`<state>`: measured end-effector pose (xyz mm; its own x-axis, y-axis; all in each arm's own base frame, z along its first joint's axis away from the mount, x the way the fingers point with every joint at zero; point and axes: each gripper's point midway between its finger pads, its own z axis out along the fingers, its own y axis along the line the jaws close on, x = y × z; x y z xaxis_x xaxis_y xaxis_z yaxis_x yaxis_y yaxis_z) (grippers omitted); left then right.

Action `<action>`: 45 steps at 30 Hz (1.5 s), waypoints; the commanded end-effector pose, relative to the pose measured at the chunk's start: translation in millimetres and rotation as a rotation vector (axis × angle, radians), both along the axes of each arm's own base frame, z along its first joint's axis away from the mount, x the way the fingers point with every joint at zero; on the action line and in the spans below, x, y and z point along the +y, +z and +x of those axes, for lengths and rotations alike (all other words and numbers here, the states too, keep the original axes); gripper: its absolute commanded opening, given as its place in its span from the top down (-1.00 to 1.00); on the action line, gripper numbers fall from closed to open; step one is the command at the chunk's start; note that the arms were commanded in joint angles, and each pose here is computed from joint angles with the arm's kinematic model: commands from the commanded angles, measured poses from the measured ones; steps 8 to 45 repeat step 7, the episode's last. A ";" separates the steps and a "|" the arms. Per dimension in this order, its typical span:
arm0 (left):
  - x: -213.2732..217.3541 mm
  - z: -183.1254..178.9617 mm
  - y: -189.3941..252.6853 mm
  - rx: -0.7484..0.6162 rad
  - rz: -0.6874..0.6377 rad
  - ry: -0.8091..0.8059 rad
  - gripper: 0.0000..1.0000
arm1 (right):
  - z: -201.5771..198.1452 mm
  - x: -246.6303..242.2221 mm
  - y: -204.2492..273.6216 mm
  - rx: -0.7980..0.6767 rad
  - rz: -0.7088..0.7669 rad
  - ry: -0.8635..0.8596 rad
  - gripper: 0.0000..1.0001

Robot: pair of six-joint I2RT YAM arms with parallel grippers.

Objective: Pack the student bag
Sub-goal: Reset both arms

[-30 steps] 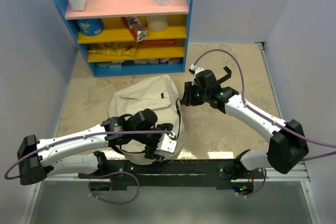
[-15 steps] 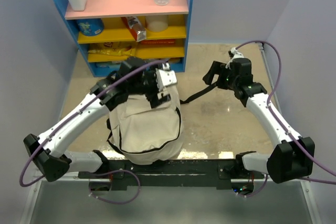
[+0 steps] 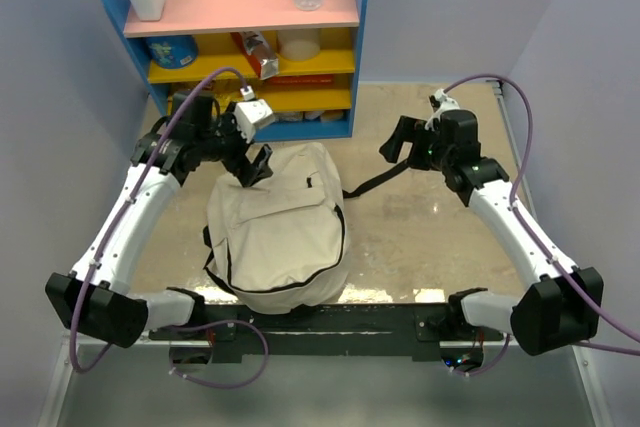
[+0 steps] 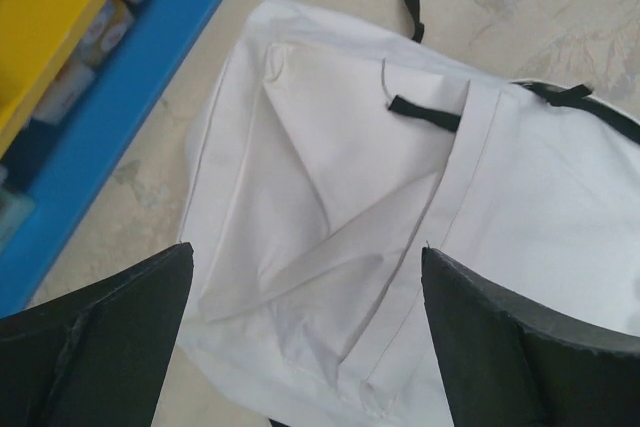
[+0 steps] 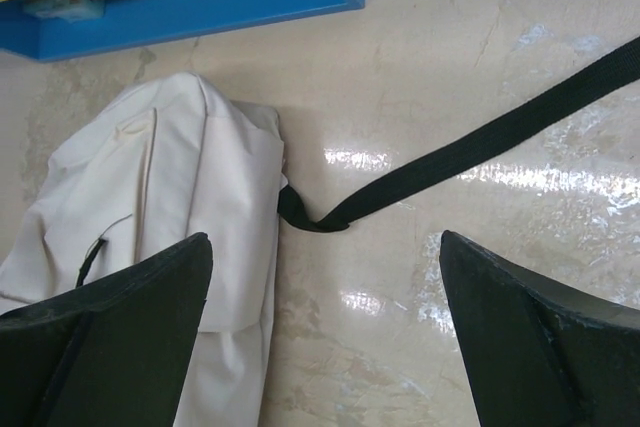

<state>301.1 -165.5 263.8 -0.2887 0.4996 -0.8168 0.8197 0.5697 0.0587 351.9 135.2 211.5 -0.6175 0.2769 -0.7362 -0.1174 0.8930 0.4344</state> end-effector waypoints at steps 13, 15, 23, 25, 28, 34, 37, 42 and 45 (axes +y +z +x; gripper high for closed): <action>70.0 29.1 -6.2 -0.009 -0.087 0.244 -1.00 | -0.7 -2.4 11.4 -0.073 0.006 -0.007 -0.97; 70.0 29.1 -6.2 -0.009 -0.087 0.244 -1.00 | -0.7 -2.4 11.4 -0.073 0.006 -0.007 -0.97; 70.0 29.1 -6.2 -0.009 -0.087 0.244 -1.00 | -0.7 -2.4 11.4 -0.073 0.006 -0.007 -0.97; 70.0 29.1 -6.2 -0.009 -0.087 0.244 -1.00 | -0.7 -2.4 11.4 -0.073 0.006 -0.007 -0.97; 70.0 29.1 -6.2 -0.009 -0.087 0.244 -1.00 | -0.7 -2.4 11.4 -0.073 0.006 -0.007 -0.97; 70.0 29.1 -6.2 -0.009 -0.087 0.244 -1.00 | -0.7 -2.4 11.4 -0.073 0.006 -0.007 -0.97; 70.0 29.1 -6.2 -0.009 -0.087 0.244 -1.00 | -0.7 -2.4 11.4 -0.073 0.006 -0.007 -0.97; 70.0 29.1 -6.2 -0.009 -0.087 0.244 -1.00 | -0.7 -2.4 11.4 -0.073 0.006 -0.007 -0.97; 70.0 29.1 -6.2 -0.009 -0.087 0.244 -1.00 | -0.7 -2.4 11.4 -0.073 0.006 -0.007 -0.97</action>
